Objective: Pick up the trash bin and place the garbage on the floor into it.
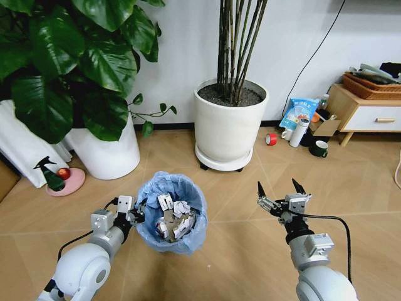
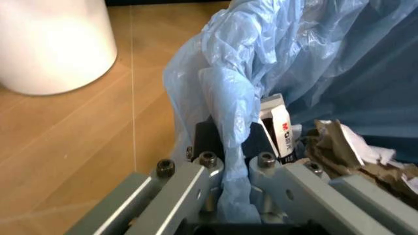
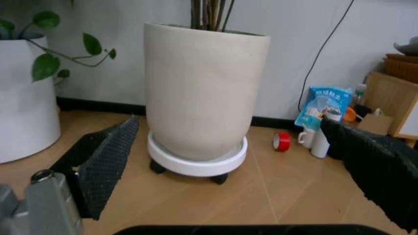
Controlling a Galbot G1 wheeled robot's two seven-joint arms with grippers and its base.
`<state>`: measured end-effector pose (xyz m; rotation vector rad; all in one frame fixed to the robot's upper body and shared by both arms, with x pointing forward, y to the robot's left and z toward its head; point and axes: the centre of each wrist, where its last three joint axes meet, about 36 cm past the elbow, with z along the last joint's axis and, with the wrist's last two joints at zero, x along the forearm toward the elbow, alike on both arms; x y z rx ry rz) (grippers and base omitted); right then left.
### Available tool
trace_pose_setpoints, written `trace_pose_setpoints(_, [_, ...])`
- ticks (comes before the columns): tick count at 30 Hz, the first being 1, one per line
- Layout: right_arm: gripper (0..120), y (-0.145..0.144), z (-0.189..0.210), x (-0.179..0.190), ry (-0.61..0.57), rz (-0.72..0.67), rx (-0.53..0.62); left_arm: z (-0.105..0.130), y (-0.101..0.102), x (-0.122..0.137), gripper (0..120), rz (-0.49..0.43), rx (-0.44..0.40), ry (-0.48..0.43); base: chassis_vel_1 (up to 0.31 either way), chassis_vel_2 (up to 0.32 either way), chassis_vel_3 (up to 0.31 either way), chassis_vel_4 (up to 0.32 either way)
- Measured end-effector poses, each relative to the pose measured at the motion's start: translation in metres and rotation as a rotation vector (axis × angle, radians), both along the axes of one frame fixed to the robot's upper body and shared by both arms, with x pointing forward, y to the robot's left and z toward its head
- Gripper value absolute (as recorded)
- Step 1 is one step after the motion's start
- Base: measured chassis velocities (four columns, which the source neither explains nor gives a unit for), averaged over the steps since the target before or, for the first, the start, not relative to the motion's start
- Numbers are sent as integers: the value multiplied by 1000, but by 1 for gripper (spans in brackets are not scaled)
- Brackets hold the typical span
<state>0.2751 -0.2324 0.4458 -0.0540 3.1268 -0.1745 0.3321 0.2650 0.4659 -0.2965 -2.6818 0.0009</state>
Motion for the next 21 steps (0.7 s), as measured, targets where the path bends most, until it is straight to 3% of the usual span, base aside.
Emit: trace_pose_setpoints(21, [100, 4, -4, -4, 7, 9, 11, -5, -4, -5, 0, 2, 0, -3, 304, -187, -311, 186])
